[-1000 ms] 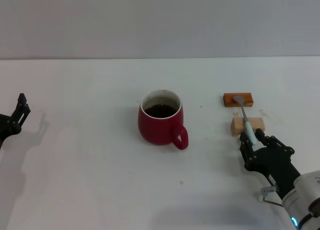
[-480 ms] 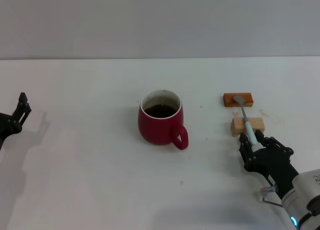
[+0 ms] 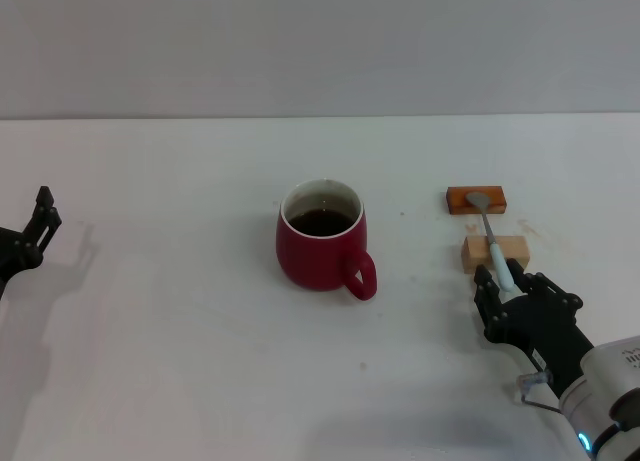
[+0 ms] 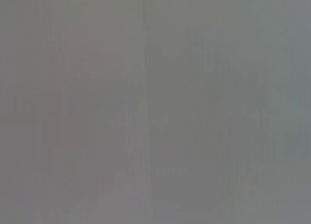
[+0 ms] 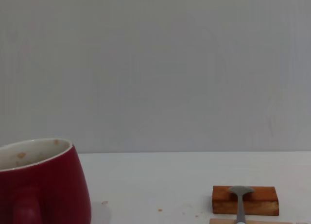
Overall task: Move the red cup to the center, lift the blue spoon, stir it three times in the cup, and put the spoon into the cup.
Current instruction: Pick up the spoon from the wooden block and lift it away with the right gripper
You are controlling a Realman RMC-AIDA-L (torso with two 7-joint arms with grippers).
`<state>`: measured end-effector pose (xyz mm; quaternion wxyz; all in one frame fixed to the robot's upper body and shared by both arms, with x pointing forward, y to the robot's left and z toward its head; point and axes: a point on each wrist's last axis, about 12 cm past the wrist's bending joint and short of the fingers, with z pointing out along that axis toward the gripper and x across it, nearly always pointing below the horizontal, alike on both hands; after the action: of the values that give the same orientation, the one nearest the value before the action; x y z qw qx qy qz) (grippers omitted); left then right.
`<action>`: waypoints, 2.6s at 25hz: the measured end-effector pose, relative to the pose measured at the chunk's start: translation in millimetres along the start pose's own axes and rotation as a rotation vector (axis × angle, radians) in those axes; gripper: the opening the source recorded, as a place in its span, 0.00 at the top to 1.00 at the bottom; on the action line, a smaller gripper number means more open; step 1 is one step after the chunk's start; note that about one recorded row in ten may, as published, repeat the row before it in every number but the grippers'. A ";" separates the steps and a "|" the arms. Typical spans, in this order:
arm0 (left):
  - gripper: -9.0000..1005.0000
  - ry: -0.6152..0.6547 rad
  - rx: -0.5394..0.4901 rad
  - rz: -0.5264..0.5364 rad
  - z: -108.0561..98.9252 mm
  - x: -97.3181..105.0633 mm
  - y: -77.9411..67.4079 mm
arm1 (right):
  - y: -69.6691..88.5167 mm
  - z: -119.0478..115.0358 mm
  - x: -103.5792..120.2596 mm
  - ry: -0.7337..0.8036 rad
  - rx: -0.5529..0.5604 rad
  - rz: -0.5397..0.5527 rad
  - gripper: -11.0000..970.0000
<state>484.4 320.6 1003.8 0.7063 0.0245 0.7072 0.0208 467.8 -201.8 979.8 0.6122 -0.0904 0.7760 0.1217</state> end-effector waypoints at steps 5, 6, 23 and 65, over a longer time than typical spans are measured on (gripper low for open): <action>0.15 -0.001 0.000 0.001 0.1 -0.1 0.3 | -0.1 0.1 0.0 0.000 0.000 -0.001 0.69; 0.15 -0.001 0.000 0.001 0.2 -0.2 0.2 | -0.2 0.1 0.0 0.000 0.000 -0.001 0.69; 0.15 0.005 -0.004 0.007 -2.0 1.2 2.7 | -0.1 1.2 1.1 0.014 -0.004 -0.004 0.78; 0.15 0.008 -0.005 0.008 -2.6 1.8 2.8 | 8.3 -9.6 -1.5 -0.027 0.010 -0.052 0.85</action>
<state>481.8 323.6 1002.2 0.7034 0.0253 0.7099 0.0255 456.9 -196.8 984.0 0.6261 -0.1055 0.7656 0.1031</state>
